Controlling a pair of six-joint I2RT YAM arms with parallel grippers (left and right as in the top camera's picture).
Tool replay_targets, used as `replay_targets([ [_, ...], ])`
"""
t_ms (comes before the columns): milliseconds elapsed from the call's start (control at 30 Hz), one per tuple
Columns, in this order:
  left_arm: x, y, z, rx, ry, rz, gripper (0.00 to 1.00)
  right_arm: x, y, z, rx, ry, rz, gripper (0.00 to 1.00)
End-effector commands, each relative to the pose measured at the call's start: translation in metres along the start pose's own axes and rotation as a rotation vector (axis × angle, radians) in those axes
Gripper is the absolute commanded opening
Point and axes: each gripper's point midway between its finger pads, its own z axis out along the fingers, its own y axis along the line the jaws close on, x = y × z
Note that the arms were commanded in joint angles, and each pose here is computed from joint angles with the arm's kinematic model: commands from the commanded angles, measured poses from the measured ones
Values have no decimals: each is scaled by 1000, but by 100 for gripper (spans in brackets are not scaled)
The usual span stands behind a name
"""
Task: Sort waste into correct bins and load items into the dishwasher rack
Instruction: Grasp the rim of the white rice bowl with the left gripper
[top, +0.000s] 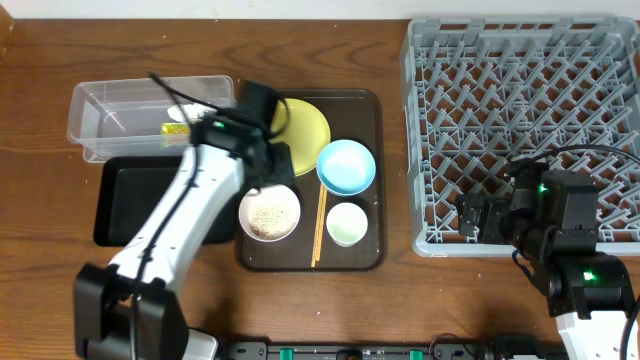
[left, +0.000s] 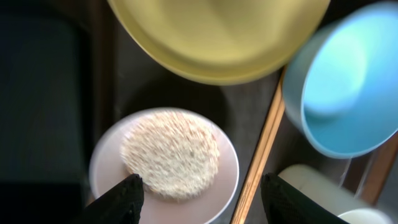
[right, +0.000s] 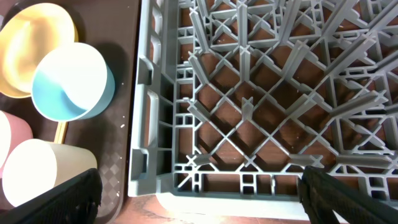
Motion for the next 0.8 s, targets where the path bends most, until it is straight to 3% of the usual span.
replay_targets([
  [0, 19, -4, 20, -35, 66, 55, 63, -7, 2, -6, -9, -21, 11, 99],
  [267, 42, -21, 58, -67, 148, 137, 62, -7, 2, -6, -8, -19, 11, 99],
  [367, 48, -24, 71, -84, 179, 153, 57, -7, 2, -6, -8, -19, 11, 99],
  [500, 54, -23, 83, -103, 213, 162, 48, -7, 2, -6, -8, -19, 11, 99],
  [767, 57, -21, 90, -116, 233, 162, 20, -7, 2, -6, -8, -18, 11, 99],
])
